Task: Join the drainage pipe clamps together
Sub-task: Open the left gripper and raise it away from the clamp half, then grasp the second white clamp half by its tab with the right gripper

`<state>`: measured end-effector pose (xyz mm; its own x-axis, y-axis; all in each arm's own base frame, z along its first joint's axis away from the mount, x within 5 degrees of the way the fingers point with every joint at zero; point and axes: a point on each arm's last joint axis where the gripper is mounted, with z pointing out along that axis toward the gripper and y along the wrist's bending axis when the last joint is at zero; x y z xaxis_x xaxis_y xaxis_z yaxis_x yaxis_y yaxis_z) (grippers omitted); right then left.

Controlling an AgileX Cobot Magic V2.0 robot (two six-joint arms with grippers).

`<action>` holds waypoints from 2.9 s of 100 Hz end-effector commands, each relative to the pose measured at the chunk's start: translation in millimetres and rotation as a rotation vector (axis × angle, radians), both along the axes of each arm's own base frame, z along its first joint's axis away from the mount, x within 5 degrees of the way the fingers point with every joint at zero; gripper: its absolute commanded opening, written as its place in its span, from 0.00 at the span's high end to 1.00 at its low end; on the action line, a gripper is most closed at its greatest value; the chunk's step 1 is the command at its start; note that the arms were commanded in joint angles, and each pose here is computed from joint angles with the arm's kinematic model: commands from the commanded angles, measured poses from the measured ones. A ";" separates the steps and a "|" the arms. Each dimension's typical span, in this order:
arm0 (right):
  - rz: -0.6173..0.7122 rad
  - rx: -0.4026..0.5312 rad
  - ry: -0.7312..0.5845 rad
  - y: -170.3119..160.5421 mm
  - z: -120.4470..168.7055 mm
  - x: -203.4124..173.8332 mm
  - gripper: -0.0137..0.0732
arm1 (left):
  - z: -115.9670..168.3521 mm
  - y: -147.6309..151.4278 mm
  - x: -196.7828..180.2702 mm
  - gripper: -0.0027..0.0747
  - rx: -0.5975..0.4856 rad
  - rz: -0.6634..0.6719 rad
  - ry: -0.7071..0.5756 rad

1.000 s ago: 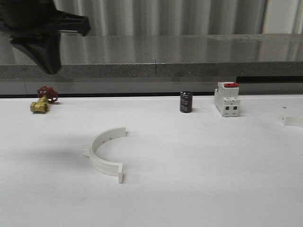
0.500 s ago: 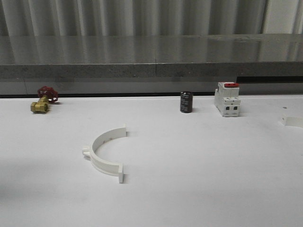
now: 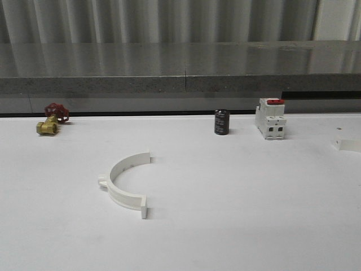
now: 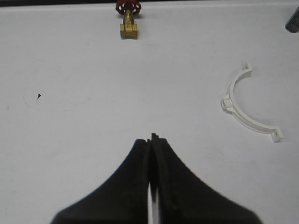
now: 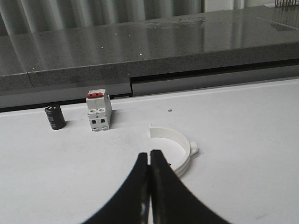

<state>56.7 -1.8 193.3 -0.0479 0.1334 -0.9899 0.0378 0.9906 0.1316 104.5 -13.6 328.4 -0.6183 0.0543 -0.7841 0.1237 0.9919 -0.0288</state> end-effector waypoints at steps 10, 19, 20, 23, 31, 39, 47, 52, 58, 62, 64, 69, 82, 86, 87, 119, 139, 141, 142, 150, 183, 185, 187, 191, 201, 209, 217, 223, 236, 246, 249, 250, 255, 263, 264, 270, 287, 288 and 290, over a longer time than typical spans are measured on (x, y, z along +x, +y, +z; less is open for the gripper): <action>0.000 -0.015 -0.132 0.1 15.7 -2.3 0.92 | 1.0 1.8 -34.4 0.99 -0.044 -0.001 -0.188; 0.000 -0.015 -0.143 0.1 20.0 -3.1 0.92 | -6.2 2.8 -47.6 0.99 -0.050 -0.002 -0.226; 0.000 -0.015 -0.144 0.1 20.6 -3.2 0.92 | -7.4 2.9 -49.2 0.99 -0.051 -0.002 -0.231; 0.000 -0.014 -0.145 0.1 22.9 -3.6 0.92 | -9.3 3.2 -52.1 0.99 -0.051 -0.002 -0.241; 0.000 -0.012 -0.142 0.2 34.0 -5.1 0.92 | -13.8 3.8 -57.9 0.99 -0.054 -0.002 -0.266; 0.000 -0.011 -0.106 0.2 47.6 -6.8 0.92 | -13.5 4.3 -62.1 0.99 -0.058 0.000 -0.307; -0.001 -0.009 -0.051 0.1 63.6 -6.7 0.92 | -12.9 4.5 -63.9 0.99 -0.059 0.000 -0.320; -0.001 -0.008 -0.014 0.1 72.6 -5.0 0.92 | -13.5 4.5 -64.1 0.99 -0.059 -0.001 -0.315; -0.001 -0.007 0.041 -0.1 82.2 -1.5 0.92 | -13.5 4.5 -64.1 0.99 -0.059 -0.001 -0.315; -0.001 -0.006 0.086 -0.2 89.0 2.4 0.92 | -13.5 4.5 -64.1 0.99 -0.059 -0.001 -0.315; -0.001 -0.005 0.110 -0.3 92.5 4.5 0.92 | -13.5 4.5 -64.1 0.99 -0.059 -0.001 -0.315; -0.001 -0.004 0.171 -0.5 99.6 10.4 0.92 | -13.5 4.5 -64.1 0.99 -0.059 -0.001 -0.315; -0.003 -0.016 0.344 -1.8 115.4 32.7 0.92 | -13.5 4.5 -64.1 0.99 -0.059 -0.001 -0.315; -0.002 -0.030 0.387 -2.3 118.8 40.0 0.92 | -13.5 4.5 -64.1 0.99 -0.059 -0.001 -0.315; -0.001 -0.035 0.403 -2.5 120.0 43.0 0.92 | -13.5 4.5 -64.1 0.99 -0.059 -0.001 -0.315; 0.008 -0.037 0.718 -5.0 128.5 118.2 0.47 | -13.5 4.5 -64.1 0.99 -0.059 -0.001 -0.315; 0.004 -0.025 0.833 -7.1 124.1 159.6 0.23 | -13.5 4.5 -64.1 0.99 -0.059 -0.001 -0.315; 0.002 -0.020 0.856 -7.5 123.1 163.6 0.23 | -13.5 4.5 -64.1 0.99 -0.059 -0.001 -0.315; 0.001 -0.018 0.864 -7.6 122.7 164.9 0.23 | -13.5 4.5 -64.1 0.99 -0.059 -0.001 -0.315; -0.017 -0.005 0.960 -13.1 117.9 181.5 0.23 | -13.5 4.5 -64.1 0.99 -0.059 -0.001 -0.315; -0.151 0.097 1.102 -63.4 92.5 238.8 0.23 | -13.5 4.5 -64.1 0.99 -0.059 -0.001 -0.315; -0.149 0.097 1.107 -64.3 90.4 242.0 0.23 | -13.5 4.5 -64.1 0.99 -0.059 -0.001 -0.315; -0.146 0.096 1.117 -64.8 87.2 244.8 0.23 | -13.5 4.5 -64.1 0.99 -0.059 -0.001 -0.315; -0.136 0.085 1.128 -66.0 83.2 250.4 0.23 | -13.5 4.5 -64.1 0.99 -0.059 -0.001 -0.315; -0.068 0.046 1.160 -64.6 67.6 265.5 0.23 | -13.5 4.5 -64.1 0.99 -0.059 -0.001 -0.315; -0.011 0.029 1.183 -63.9 56.2 276.3 0.23 | -13.5 4.5 -64.1 0.99 -0.059 -0.001 -0.315; 0.025 0.004 1.204 -65.1 46.2 286.3 0.23 | -13.5 4.5 -64.1 0.99 -0.059 -0.001 -0.315; 0.031 0.002 1.212 -66.6 39.6 293.8 0.23 | -13.5 4.5 -64.1 0.99 -0.059 -0.001 -0.315; 0.031 0.002 1.214 -69.4 31.0 307.0 0.23 | -13.5 4.5 -64.1 0.99 -0.059 -0.001 -0.315; 0.031 0.004 1.220 -71.4 24.5 316.4 0.23 | -13.5 4.5 -64.1 0.99 -0.059 -0.001 -0.315; 0.032 0.004 1.223 -71.8 22.5 318.4 0.23 | -13.5 4.5 -64.1 0.99 -0.059 -0.001 -0.315; 0.032 0.005 1.223 -71.9 22.1 318.9 0.23 | -13.5 4.5 -64.1 0.99 -0.059 -0.001 -0.315; 0.033 0.006 1.229 -72.7 18.2 323.0 0.23 | -13.5 4.5 -64.1 0.99 -0.059 -0.001 -0.315; 0.035 0.009 1.247 -73.7 10.6 327.8 0.23 | -13.5 4.5 -64.1 0.99 -0.059 -0.001 -0.315; 0.035 0.009 1.247 -73.8 10.3 328.2 0.23 | -13.5 4.5 -64.1 0.99 -0.059 -0.001 -0.315; 0.036 0.011 1.252 -74.4 6.9 331.4 0.23 | -13.6 4.5 -64.2 0.99 -0.058 -0.001 -0.313; 0.037 0.012 1.257 -75.4 2.7 336.0 0.32 | -13.6 4.5 -64.2 0.99 -0.058 -0.001 -0.313; 0.037 0.013 1.260 -75.4 2.1 336.2 0.33 | -13.6 4.5 -64.2 0.99 -0.058 -0.001 -0.313; 0.038 0.013 1.262 -75.4 1.5 336.2 0.36 | -13.6 4.5 -64.2 0.99 -0.058 -0.001 -0.313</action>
<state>387.9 -76.9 170.5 -0.9760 0.1334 -0.1719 0.1285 0.9909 0.0392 37.4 -8.3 301.3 -0.4300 0.0293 -0.9023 0.1351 0.9903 -0.0323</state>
